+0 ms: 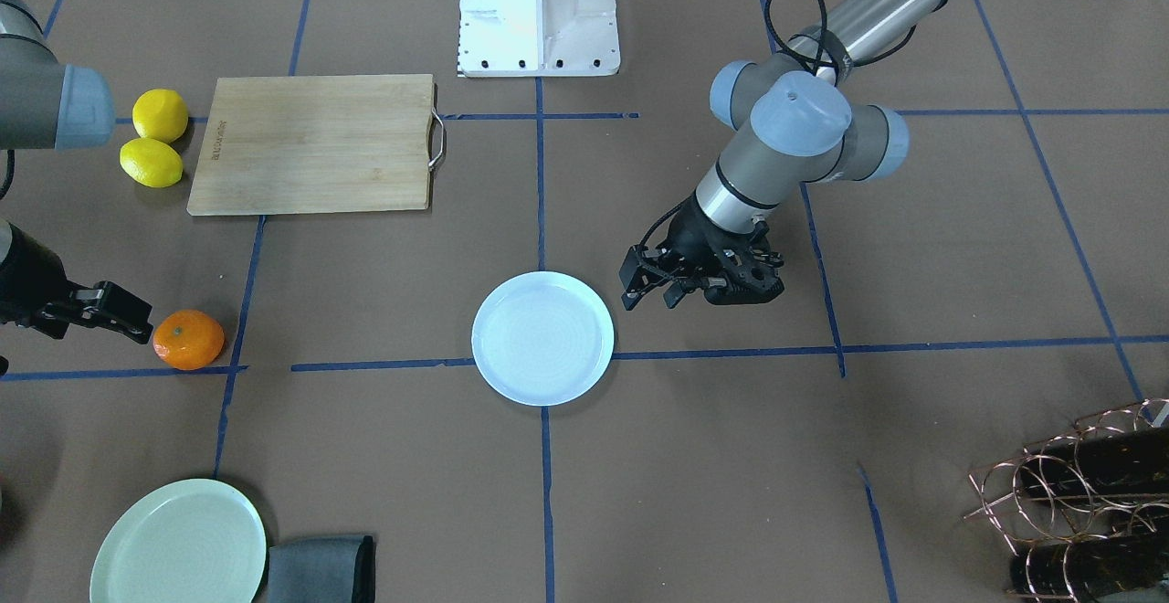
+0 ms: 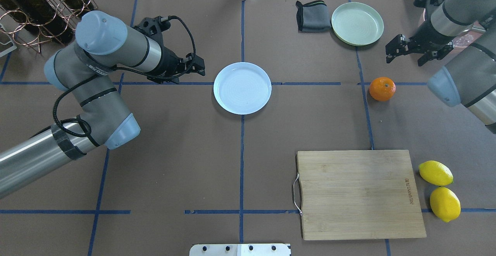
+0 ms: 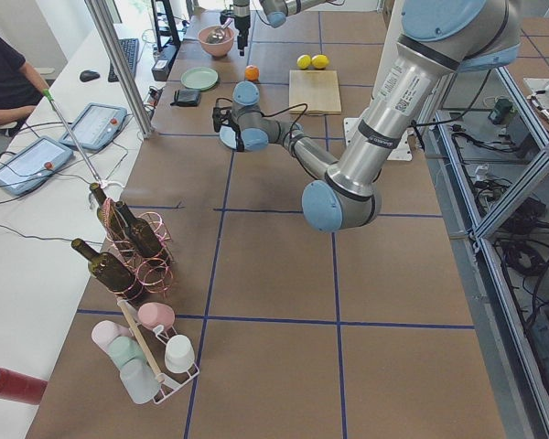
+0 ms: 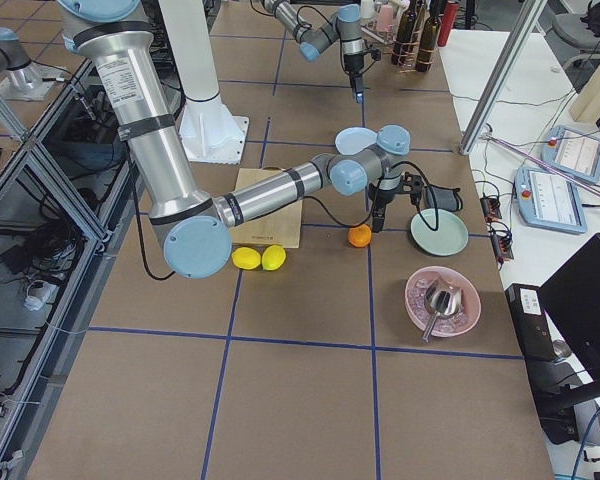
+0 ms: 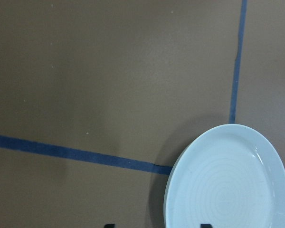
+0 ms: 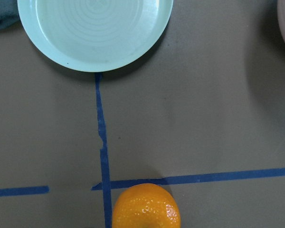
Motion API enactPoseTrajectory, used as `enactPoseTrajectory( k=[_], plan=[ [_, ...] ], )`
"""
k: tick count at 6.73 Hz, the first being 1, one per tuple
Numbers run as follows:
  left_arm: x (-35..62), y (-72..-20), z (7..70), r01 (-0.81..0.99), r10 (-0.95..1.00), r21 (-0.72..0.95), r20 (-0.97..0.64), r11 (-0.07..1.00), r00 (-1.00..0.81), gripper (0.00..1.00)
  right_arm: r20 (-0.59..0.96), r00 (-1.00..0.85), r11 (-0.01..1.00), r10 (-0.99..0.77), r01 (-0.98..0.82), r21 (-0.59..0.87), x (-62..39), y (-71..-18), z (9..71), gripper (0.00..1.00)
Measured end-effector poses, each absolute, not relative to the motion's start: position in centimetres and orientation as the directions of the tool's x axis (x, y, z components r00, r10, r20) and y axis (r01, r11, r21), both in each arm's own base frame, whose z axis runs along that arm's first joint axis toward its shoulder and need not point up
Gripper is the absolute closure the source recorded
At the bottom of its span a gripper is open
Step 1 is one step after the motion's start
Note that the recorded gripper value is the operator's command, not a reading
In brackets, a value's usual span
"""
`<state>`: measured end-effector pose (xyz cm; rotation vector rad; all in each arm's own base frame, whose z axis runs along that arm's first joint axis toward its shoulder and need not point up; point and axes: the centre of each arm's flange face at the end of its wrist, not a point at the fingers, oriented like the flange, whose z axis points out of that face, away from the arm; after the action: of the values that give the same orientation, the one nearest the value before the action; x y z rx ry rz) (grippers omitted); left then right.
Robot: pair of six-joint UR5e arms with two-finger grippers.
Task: Pick orange to plate
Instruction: 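Lower the right gripper onto the orange tangerine and close it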
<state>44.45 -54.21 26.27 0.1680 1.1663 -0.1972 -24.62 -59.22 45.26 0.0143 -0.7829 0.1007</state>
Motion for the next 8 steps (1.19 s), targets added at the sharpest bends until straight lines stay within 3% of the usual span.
enactPoseTrajectory(
  k=[8],
  plan=[
    [41.4,-55.5,25.5,0.249,-0.024,0.085,-0.913,0.965,0.407,0.00,0.648,0.761,1.000,0.003,-0.020,0.020,-32.3,-56.5,49.0,0.00]
  ],
)
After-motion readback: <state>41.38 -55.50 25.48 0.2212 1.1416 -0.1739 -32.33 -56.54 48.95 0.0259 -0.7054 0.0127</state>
